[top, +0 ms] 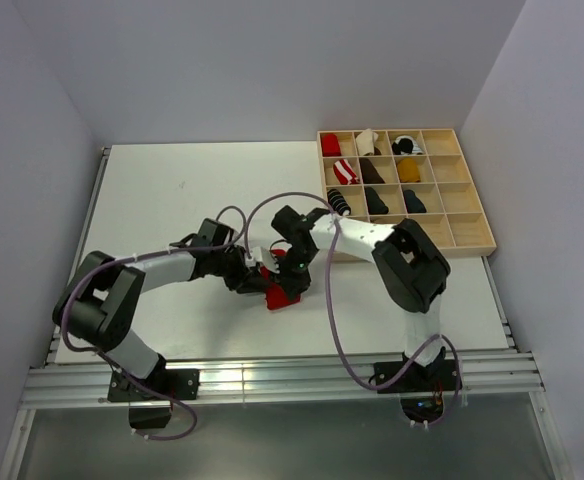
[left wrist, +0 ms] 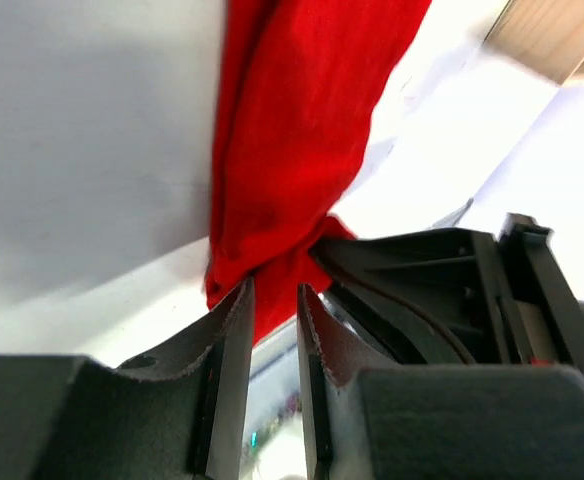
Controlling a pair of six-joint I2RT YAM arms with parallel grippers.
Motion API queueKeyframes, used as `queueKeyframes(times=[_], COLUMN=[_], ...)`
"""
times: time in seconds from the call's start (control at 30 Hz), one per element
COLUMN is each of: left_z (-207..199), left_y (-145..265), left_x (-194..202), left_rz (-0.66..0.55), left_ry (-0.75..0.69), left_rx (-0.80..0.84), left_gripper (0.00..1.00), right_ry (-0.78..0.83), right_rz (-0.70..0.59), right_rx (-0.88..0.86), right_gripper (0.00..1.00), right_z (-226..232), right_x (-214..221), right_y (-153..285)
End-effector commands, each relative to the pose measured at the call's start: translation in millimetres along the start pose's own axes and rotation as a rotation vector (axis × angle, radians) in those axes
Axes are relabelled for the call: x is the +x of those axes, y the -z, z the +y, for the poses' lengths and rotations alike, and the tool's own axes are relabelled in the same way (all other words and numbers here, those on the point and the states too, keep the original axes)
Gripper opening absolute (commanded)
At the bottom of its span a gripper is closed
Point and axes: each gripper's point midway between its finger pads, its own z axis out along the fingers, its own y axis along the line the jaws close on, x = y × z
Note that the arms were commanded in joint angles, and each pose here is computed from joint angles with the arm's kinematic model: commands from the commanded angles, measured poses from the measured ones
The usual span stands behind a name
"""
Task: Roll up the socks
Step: Roll the sock at the center of the board.
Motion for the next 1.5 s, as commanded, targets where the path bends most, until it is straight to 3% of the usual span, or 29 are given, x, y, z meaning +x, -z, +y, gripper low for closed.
queueKeyframes(times=[0.0, 0.13, 0.23, 0.37, 0.5, 0.67, 0.87, 1.1, 1.47], left_z=[-24, -7, -8, -25, -55, -78, -75, -62, -33], left_y=[16, 29, 40, 52, 61, 48, 17, -4, -26], left_x=[-25, -27, -32, -35, -25, -16, -5, 17, 24], left_rz=[-0.188, -0.329, -0.436, -0.608, -0.691, -0.638, -0.544, -0.453, -0.348], left_ry=[-0.031, -0.018, -0.103, -0.327, -0.505, -0.728, -0.837, -0.869, -0.861], left_rx=[0.082, 0.113, 0.142, 0.116, 0.144, 0.179, 0.164, 0.211, 0.159], left_gripper=[0.29, 0.32, 0.33, 0.34, 0.39, 0.43, 0.44, 0.44, 0.42], right_ry=[-0.092, -0.189, -0.253, -0.335, -0.383, -0.44, -0.482, -0.528, -0.605], right_rz=[0.01, -0.031, -0.029, -0.021, -0.022, -0.002, 0.001, 0.004, 0.009], right_rx=[-0.172, -0.253, -0.318, -0.403, -0.412, -0.417, -0.419, -0.419, -0.439], right_gripper=[0.13, 0.14, 0.14, 0.14, 0.14, 0.14, 0.14, 0.14, 0.13], right_z=[19, 11, 7, 7, 1, -3, -6, -11, -16], right_x=[6, 4, 6, 9, 9, 11, 11, 12, 18], right_y=[5, 10, 12, 6, 7, 4, 0, -1, -1])
